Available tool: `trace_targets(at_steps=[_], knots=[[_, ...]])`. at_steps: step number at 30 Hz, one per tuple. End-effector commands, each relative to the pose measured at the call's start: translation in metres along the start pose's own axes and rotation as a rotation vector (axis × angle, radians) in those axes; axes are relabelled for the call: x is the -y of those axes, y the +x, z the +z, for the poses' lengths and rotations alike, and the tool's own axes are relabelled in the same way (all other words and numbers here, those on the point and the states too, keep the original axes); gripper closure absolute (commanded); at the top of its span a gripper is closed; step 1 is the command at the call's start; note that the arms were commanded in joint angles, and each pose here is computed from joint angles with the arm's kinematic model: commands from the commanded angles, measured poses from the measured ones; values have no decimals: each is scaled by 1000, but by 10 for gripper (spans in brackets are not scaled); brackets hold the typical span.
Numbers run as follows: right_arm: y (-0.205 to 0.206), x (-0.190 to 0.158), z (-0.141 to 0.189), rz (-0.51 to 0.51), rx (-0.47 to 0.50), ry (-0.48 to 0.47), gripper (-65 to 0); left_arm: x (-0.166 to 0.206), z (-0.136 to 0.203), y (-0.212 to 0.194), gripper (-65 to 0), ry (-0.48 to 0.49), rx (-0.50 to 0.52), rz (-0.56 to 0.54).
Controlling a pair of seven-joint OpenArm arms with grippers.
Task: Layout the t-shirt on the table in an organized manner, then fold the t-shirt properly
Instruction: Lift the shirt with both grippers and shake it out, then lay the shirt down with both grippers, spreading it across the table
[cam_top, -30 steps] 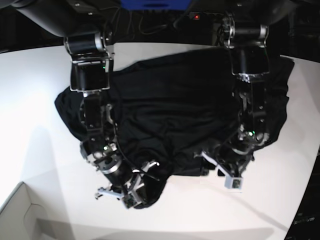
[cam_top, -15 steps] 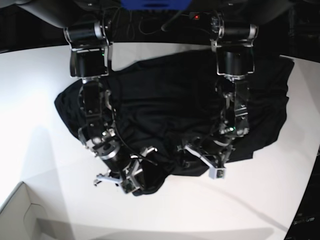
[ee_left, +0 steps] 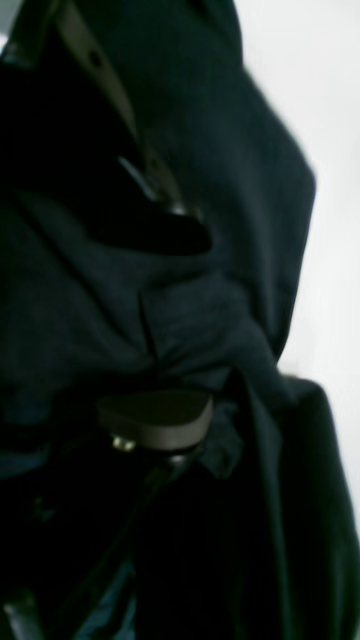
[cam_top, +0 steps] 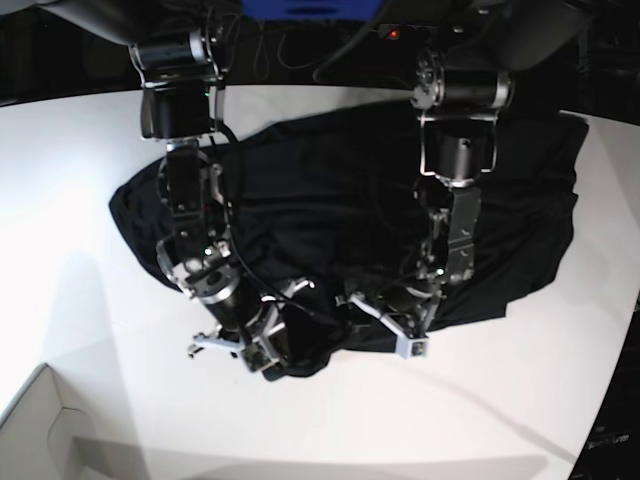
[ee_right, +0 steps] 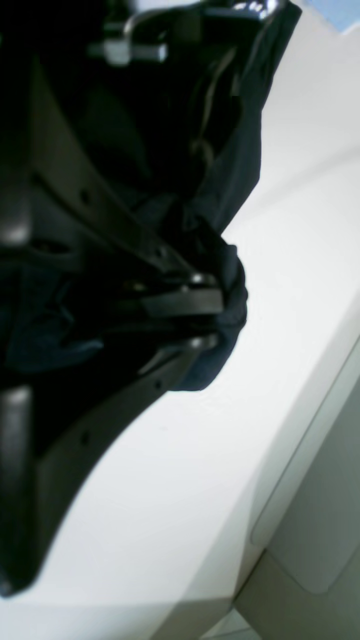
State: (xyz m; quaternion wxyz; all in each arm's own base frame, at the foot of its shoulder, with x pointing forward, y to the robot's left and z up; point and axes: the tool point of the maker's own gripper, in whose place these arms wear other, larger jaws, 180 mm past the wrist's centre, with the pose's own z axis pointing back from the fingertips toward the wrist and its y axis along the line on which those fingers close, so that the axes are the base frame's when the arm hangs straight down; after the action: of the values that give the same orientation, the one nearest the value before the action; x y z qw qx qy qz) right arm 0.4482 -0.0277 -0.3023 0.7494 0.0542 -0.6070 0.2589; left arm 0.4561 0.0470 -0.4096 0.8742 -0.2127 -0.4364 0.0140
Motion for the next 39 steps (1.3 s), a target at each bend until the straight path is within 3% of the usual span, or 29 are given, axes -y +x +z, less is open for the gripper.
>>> trace_targets(at_steps=[1,4,11,15,22,27,32,35,39], knots=[[28,8,-2,4,81,-18,-55,11,-3,26,-411,-29,56,-16],[28,8,-2,4,81,-18,-55,22,-9,18,-351,-51,33,-58],[25,8,-3,2,74,-16,-55,25,-7,31,0,-58,108,-63],[23,8,-2,3,68,-16,-57,22,-6,40,0,-54,124,-71],[18,16,0,32,50,-22,-73,-17,35,150,0,29,366,-128],[22,1,-4,57,56,18,-235,-48,63,211,0,95,455,-200],[25,-13,-5,95,59,56,-413,-79,85,236,0,160,484,-246],[25,-5,-3,91,59,39,-455,-104,100,240,0,211,480,-277],[7,32,5,58,23,-41,-460,-153,121,218,0,296,443,-263]])
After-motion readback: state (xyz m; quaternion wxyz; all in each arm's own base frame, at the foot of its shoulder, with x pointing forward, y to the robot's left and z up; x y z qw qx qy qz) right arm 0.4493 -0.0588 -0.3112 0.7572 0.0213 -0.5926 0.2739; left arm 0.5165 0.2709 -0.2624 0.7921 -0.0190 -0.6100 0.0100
